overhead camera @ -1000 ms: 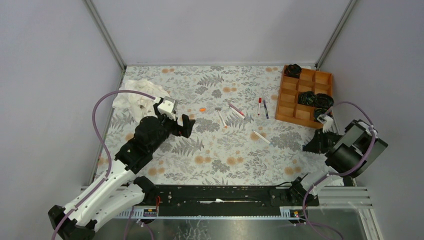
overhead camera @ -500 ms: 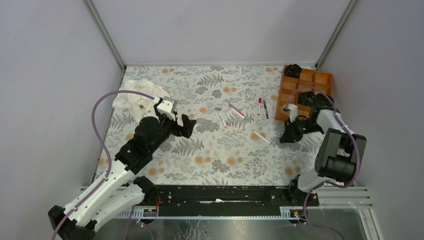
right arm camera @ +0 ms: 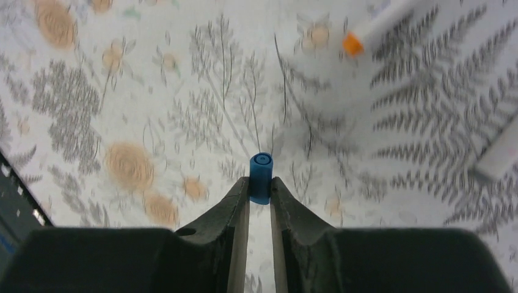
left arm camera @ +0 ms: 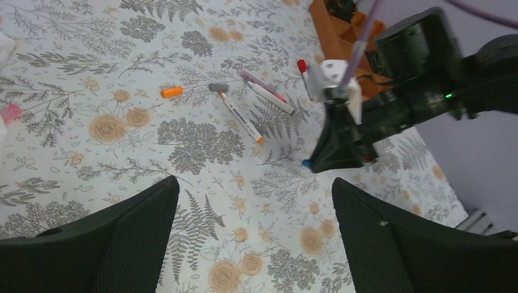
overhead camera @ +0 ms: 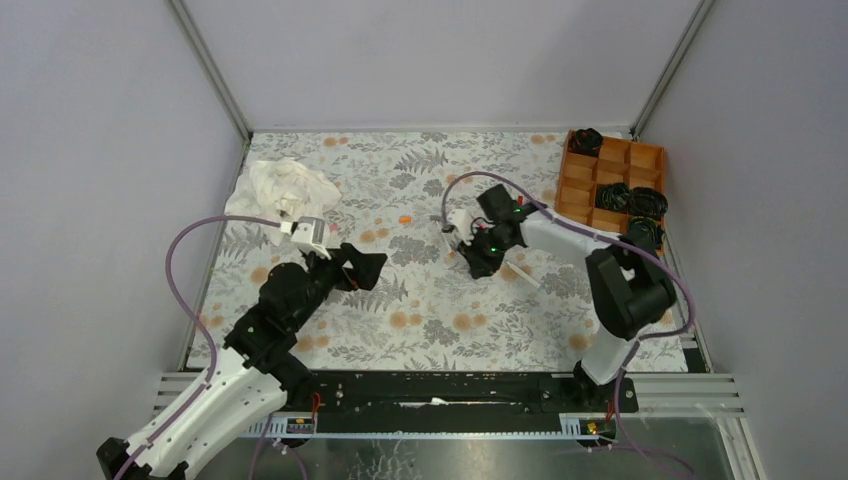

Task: Insert the pens into the pen caps
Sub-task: Place the pen cap at the center of the board.

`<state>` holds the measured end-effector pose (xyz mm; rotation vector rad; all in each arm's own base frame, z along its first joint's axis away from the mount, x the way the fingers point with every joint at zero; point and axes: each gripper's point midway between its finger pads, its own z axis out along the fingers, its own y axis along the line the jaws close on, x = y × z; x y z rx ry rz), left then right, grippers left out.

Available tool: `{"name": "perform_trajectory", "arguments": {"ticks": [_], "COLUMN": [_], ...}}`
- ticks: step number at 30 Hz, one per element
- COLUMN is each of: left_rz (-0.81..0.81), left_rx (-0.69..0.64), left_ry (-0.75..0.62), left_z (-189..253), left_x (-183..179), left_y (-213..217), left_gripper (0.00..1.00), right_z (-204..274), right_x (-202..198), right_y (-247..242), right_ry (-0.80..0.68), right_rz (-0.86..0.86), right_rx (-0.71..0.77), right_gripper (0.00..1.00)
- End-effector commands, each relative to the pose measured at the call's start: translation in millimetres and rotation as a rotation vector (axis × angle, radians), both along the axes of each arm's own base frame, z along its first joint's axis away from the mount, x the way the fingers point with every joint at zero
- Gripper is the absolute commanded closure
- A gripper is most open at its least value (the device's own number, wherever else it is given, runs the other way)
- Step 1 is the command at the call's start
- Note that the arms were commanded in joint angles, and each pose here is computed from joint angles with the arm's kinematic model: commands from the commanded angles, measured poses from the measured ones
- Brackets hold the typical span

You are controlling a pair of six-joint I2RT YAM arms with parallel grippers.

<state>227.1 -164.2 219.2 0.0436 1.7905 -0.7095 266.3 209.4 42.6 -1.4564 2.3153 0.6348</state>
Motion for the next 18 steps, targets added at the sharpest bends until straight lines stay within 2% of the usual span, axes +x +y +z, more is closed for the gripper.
{"name": "perform_trajectory", "arguments": {"ticks": [1,7,12,18], "left_rz": [0.075,0.065,0.049,0.016], "left_rx": [-0.121,-0.145,-0.162,-0.194], "left_ry": [-0.009,0.01,0.015,-0.003], "left_z": [10.2,1.4,-1.6,11.1], "left_x": [0.7,-3.2,-3.6,-8.1], "left_y": [9.6,8.3,4.0,-0.3], "left_gripper": [0.01,0.01,0.01,0.01], "right_z": [-6.6,-25.8,-7.5,62.4], "right_x": [24.1,19.2,8.6,11.2], "right_y": [42.7,53.3,57.5,51.0], "right_ry": [-0.065,-0.046,-0.021,-0.094], "right_rz": [-0.052,-0.041,-0.031,-0.004], "right_rx": [-0.056,-0.132,-0.083,0.064], "right_gripper": [0.75,0.65,0.38,0.35]}}
